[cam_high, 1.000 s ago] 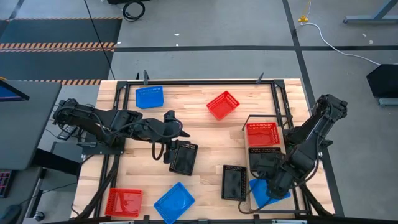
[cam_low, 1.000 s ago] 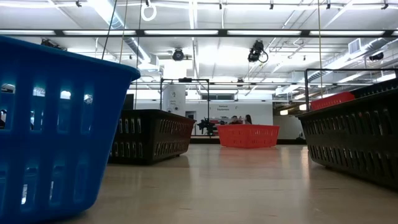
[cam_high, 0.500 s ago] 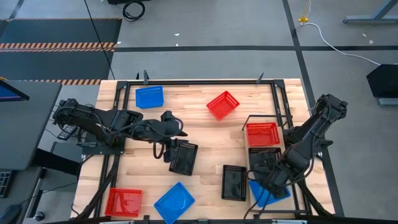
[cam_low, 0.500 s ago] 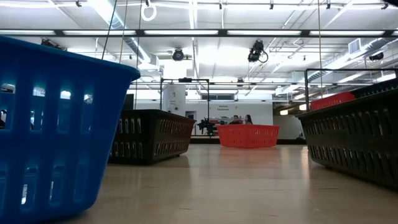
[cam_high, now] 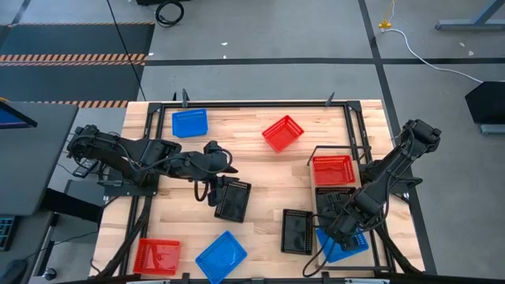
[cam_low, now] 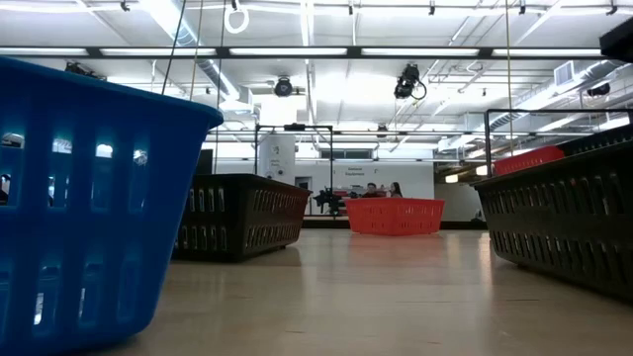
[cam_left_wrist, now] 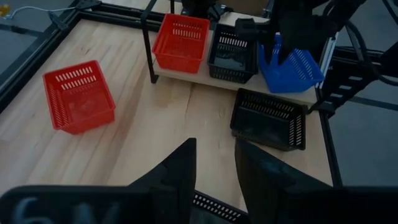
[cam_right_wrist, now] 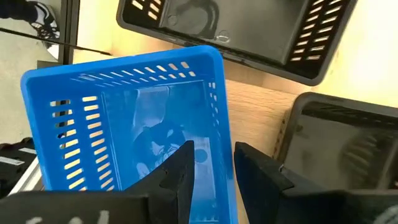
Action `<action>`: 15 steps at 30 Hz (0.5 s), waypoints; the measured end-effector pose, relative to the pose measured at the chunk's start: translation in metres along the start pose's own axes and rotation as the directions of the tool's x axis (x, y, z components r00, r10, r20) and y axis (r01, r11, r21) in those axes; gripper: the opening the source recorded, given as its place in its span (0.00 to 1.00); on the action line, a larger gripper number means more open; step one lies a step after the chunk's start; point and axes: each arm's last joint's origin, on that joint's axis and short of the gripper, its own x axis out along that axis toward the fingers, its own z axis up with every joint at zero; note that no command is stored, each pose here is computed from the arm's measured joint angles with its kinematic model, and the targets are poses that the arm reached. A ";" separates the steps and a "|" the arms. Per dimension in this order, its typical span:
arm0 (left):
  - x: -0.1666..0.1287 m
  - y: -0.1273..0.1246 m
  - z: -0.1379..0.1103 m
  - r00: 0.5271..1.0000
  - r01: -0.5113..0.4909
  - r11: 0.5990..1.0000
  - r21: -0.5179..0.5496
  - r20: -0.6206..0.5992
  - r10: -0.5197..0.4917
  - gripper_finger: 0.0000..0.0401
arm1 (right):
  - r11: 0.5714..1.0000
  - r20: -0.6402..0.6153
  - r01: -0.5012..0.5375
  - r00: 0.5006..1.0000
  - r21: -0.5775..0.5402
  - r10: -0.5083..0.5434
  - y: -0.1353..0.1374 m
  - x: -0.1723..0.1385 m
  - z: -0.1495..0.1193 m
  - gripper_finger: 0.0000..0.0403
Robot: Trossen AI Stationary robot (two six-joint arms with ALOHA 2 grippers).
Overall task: Stack baskets on shelf by color
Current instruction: Put the middle blue bin on the shelf
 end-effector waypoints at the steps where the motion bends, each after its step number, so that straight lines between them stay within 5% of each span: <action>1: 0.000 0.000 0.000 1.000 0.000 1.000 0.000 0.000 0.000 0.29 | 1.000 0.003 -0.002 1.000 0.002 0.002 0.000 0.002 0.000 0.29; 15: 0.000 0.000 0.000 1.000 0.000 1.000 -0.025 0.000 0.000 0.29 | 0.982 -0.032 -0.035 0.999 0.186 0.042 -0.002 0.013 -0.006 0.24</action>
